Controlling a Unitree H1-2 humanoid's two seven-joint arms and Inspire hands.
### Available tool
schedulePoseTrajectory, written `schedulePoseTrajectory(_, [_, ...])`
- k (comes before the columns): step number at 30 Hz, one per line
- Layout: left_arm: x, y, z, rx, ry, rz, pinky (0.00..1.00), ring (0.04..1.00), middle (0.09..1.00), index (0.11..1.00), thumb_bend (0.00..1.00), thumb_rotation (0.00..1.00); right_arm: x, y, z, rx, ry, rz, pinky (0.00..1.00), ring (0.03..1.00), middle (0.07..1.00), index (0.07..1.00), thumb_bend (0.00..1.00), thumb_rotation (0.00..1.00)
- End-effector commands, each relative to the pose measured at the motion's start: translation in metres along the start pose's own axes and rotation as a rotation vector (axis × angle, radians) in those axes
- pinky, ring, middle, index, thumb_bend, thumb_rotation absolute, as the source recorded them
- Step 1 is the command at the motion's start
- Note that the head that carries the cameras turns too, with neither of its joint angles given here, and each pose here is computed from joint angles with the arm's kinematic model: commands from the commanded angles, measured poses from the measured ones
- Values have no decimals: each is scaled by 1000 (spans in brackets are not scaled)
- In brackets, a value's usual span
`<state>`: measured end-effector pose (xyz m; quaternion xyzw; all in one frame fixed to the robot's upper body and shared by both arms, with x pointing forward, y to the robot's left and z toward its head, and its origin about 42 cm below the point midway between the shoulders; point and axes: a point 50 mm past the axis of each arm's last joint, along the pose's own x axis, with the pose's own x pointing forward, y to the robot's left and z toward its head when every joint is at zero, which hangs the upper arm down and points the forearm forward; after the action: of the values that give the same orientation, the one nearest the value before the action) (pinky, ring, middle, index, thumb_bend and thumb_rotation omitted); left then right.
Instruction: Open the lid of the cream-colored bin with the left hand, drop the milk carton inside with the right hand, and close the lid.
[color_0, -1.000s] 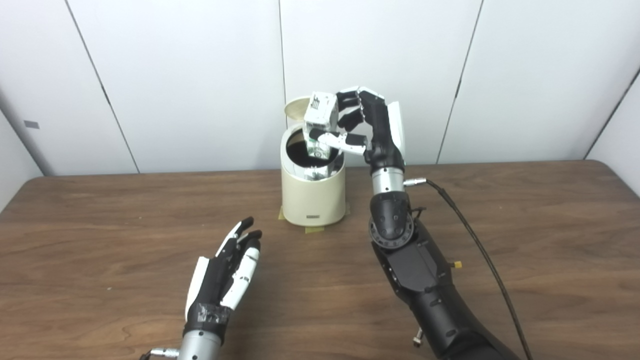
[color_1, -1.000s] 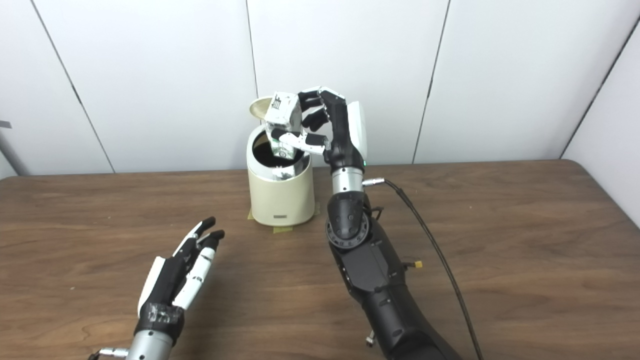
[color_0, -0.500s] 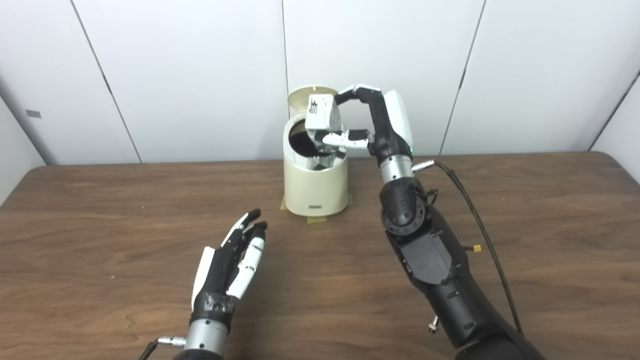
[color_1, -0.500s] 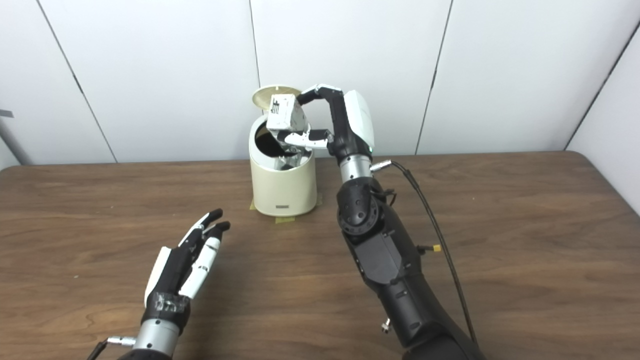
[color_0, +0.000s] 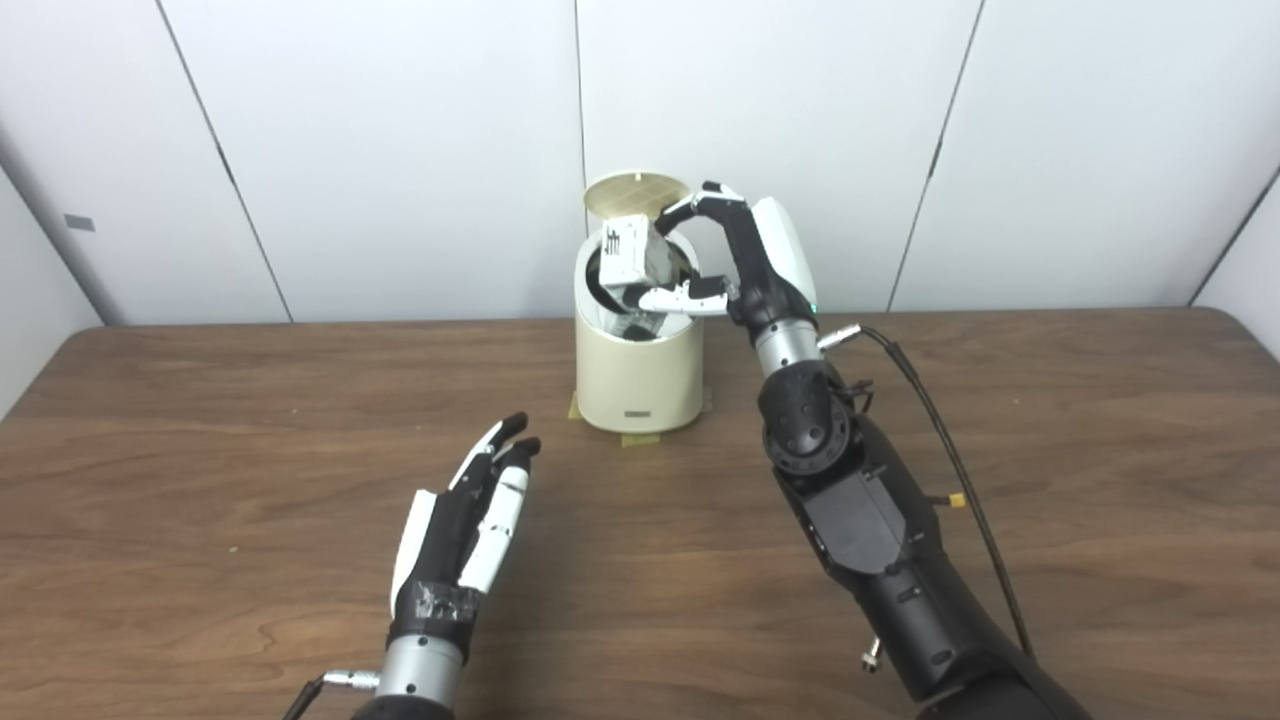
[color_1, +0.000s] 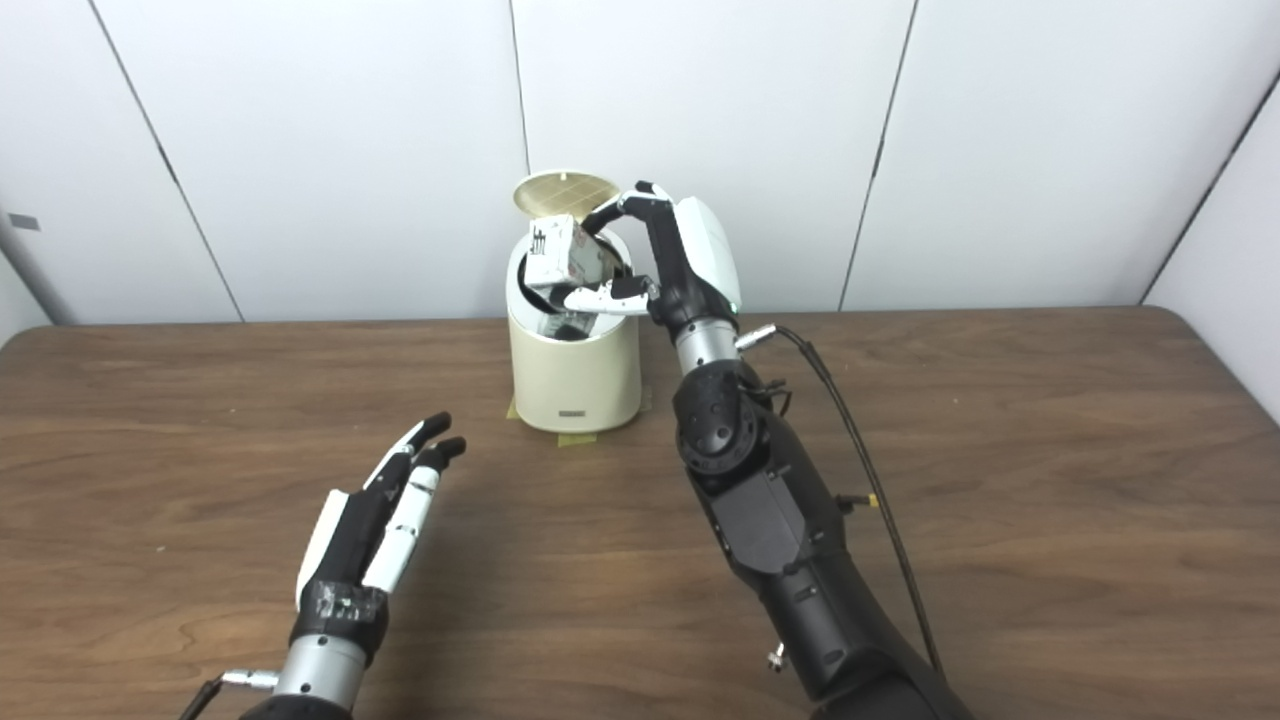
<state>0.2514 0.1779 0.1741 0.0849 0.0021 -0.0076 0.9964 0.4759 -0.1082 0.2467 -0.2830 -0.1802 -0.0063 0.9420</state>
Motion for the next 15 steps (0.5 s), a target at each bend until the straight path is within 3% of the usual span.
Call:
schedulePoseTrajectory(1, [0, -2, 9, -12, -50, 8, 966, 913, 864, 914, 279, 769, 19, -17, 30, 17, -93, -54, 840, 891, 812, 496, 524, 145])
schedulePoseTrajectory(15, [2, -2, 7, 14, -54, 6, 974, 912, 858, 910, 251, 714, 19, -21, 27, 22, -86, -69, 827, 852, 771, 496, 523, 154])
